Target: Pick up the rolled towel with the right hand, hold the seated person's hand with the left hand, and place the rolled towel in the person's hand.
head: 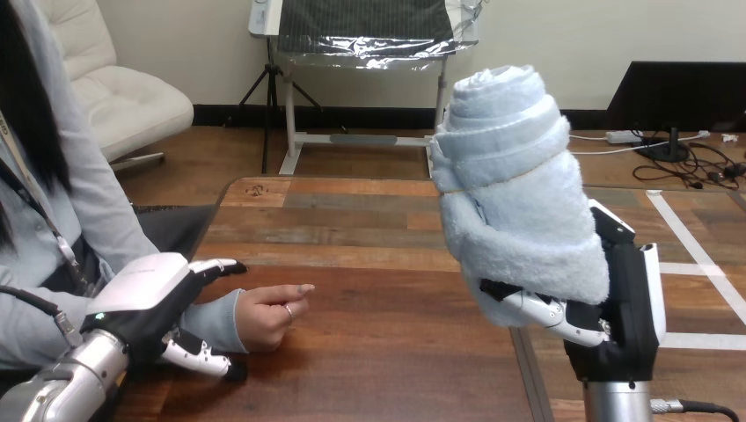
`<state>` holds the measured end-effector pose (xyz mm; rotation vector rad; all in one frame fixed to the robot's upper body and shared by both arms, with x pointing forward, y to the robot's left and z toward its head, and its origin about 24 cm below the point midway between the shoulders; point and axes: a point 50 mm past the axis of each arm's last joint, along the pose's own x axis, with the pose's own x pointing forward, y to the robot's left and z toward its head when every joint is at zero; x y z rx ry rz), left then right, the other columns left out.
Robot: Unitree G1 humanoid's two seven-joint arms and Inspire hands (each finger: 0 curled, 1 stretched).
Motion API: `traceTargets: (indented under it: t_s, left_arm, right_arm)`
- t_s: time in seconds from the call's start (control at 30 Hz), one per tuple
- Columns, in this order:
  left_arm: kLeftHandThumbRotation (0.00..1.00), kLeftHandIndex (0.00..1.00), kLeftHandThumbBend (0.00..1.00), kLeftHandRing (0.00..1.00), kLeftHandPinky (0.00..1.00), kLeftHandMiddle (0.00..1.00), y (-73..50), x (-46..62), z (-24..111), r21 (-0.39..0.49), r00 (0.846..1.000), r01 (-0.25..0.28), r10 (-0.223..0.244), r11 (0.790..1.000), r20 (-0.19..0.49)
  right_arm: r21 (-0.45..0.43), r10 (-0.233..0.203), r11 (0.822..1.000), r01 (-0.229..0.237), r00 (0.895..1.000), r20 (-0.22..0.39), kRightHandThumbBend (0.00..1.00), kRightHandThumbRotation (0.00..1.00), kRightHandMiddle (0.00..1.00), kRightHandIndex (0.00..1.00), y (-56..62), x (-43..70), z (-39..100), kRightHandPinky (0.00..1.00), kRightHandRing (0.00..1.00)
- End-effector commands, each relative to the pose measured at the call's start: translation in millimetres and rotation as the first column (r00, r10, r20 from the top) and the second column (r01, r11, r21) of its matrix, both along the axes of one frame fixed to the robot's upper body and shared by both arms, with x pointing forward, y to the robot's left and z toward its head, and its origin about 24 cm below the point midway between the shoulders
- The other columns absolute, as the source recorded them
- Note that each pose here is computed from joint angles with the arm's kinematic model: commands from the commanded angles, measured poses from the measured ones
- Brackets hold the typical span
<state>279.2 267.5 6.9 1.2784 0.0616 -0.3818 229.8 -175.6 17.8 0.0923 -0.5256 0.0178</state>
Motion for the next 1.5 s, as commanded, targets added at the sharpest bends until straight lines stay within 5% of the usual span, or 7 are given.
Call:
traceTargets:
  t_s: [0.0, 0.97, 1.47]
  left_arm:
    - [0.30, 0.86, 1.00, 0.86, 0.82, 0.87, -6.3, 15.6, 8.1, 0.023, 0.999, 0.020, -0.021, 1.000, 0.043]
    - [0.31, 0.79, 1.00, 0.77, 0.72, 0.78, -3.7, 16.4, -2.3, 0.067, 0.999, 0.004, -0.006, 0.998, 0.035]
    - [0.10, 0.66, 1.00, 0.59, 0.53, 0.64, -6.1, 17.8, 3.4, -0.002, 0.998, 0.041, -0.041, 0.999, 0.038]
  right_arm:
    - [0.005, 0.013, 1.000, -0.014, 0.994, 0.105, 0.73, 0.00, 0.33, 0.38, 2.0, 8.6, 21.7, 0.17, 0.23]
    - [0.016, 0.027, 0.999, -0.029, 0.993, 0.113, 0.75, 0.00, 0.32, 0.36, 3.8, 4.7, 24.7, 0.17, 0.22]
    - [0.019, 0.029, 0.999, -0.032, 0.993, 0.113, 0.75, 0.00, 0.33, 0.37, 3.4, 5.6, 25.5, 0.17, 0.23]
